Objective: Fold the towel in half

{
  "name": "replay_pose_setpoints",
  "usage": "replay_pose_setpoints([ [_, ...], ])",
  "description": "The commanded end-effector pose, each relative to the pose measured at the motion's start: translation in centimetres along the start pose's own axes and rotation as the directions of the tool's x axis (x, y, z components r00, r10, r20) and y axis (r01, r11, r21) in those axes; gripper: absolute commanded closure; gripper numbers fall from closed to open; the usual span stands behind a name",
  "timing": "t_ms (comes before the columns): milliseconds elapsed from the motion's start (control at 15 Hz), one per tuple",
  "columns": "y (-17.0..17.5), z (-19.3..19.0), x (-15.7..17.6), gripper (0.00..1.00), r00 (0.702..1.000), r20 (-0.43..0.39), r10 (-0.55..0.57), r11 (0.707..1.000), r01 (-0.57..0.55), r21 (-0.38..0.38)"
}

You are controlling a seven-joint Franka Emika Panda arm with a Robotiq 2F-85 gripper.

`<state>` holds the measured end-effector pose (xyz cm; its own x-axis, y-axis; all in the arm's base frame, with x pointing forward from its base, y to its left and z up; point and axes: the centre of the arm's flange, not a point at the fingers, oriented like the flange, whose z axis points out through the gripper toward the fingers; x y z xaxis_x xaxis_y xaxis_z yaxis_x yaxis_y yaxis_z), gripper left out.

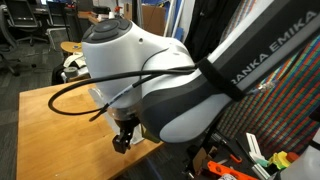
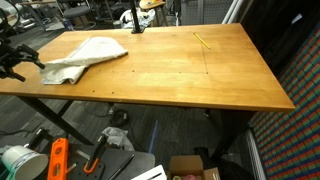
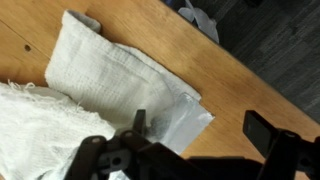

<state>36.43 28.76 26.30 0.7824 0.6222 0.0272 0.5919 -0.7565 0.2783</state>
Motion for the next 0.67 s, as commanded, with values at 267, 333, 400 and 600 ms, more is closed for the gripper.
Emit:
replay_pose_setpoints([
  [267, -2.2, -1.6, -0.3, 0.0, 0.986, -0.084, -0.147, 0.974, 0.159, 0.159],
  [333, -2.4, -1.9, -0.3, 0.0, 0.984, -0.094, -0.154, 0.968, 0.169, 0.183],
  [400, -2.5, -2.4, -0.1, 0.0, 0.983, -0.103, -0.155, 0.962, 0.173, 0.21],
  [600, -0.7, -4.0, 0.6, 0.0, 0.99, -0.085, -0.115, 0.95, 0.134, 0.281],
])
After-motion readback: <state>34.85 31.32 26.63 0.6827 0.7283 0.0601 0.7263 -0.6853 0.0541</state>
